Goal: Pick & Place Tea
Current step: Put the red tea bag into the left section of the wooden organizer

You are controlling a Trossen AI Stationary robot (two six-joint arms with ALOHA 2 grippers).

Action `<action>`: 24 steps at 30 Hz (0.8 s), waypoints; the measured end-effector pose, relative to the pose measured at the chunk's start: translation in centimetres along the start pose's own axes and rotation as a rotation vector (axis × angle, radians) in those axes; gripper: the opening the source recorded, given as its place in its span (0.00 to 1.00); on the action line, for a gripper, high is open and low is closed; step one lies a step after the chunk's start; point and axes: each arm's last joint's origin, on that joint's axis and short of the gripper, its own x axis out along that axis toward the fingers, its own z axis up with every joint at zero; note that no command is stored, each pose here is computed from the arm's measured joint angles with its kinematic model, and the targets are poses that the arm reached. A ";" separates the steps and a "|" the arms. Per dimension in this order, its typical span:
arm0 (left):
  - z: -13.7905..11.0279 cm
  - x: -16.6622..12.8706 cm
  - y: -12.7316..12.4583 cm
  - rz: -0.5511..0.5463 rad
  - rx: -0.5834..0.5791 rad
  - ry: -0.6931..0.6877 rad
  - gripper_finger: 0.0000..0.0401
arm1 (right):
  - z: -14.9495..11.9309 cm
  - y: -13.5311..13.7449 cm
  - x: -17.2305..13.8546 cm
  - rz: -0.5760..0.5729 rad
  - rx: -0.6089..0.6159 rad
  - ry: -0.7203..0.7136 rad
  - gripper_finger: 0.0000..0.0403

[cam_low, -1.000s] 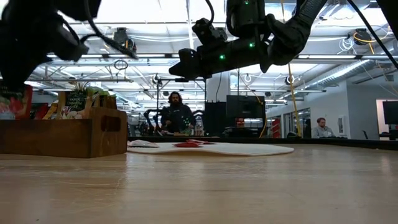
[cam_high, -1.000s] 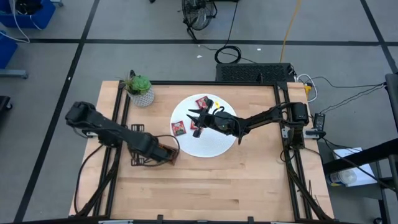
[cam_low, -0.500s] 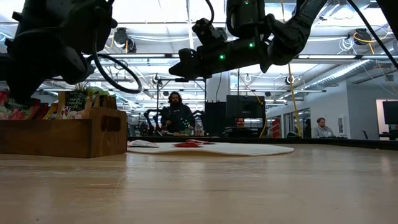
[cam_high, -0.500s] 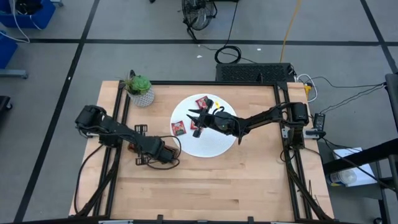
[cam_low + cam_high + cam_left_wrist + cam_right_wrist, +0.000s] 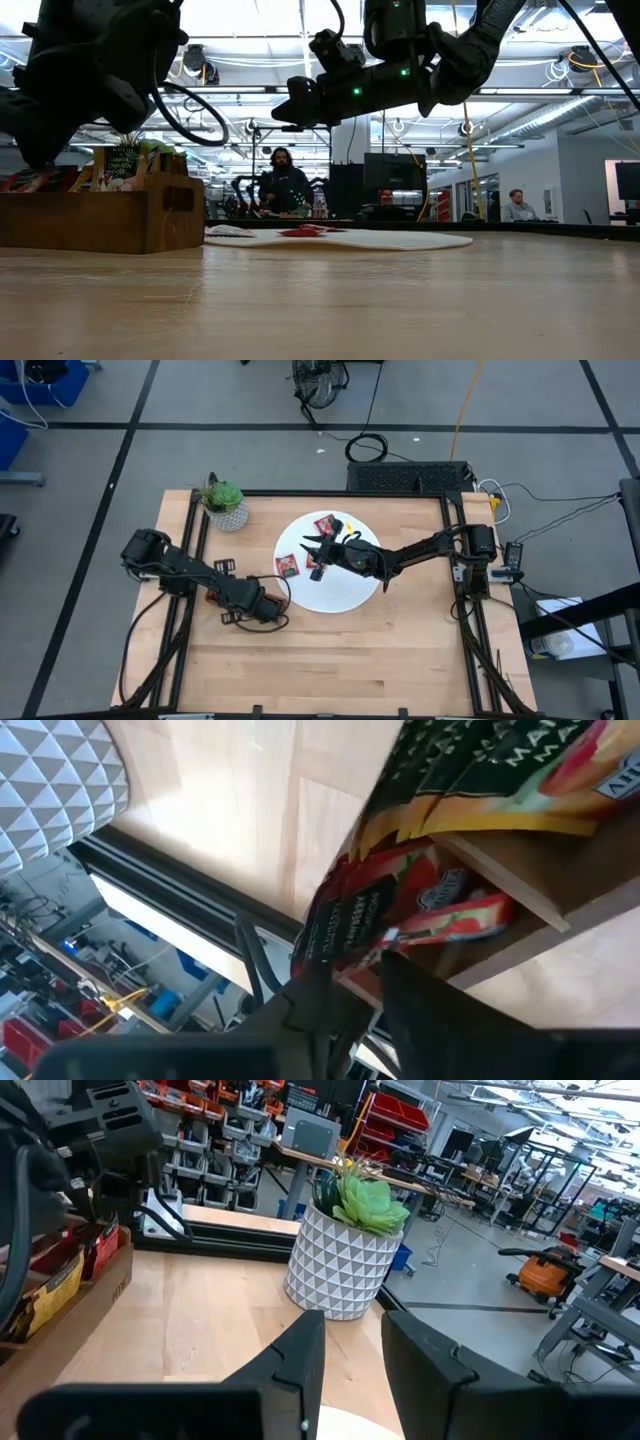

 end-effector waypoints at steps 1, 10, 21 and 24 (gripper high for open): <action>0.0 0.0 0.0 -0.007 0.010 0.005 0.25 | 0.0 0.0 0.0 0.000 0.000 0.000 0.22; -0.8 -1.0 0.0 -0.073 0.048 -0.021 0.34 | 0.0 0.0 0.0 0.000 -0.016 0.000 0.22; -5.5 -3.2 1.4 -0.250 0.020 -0.157 0.09 | -0.2 0.0 -0.2 0.017 -0.051 0.061 0.22; -6.0 -2.9 1.3 -0.263 -0.017 -0.143 0.02 | 0.4 -0.3 -0.5 0.025 -0.058 0.084 0.22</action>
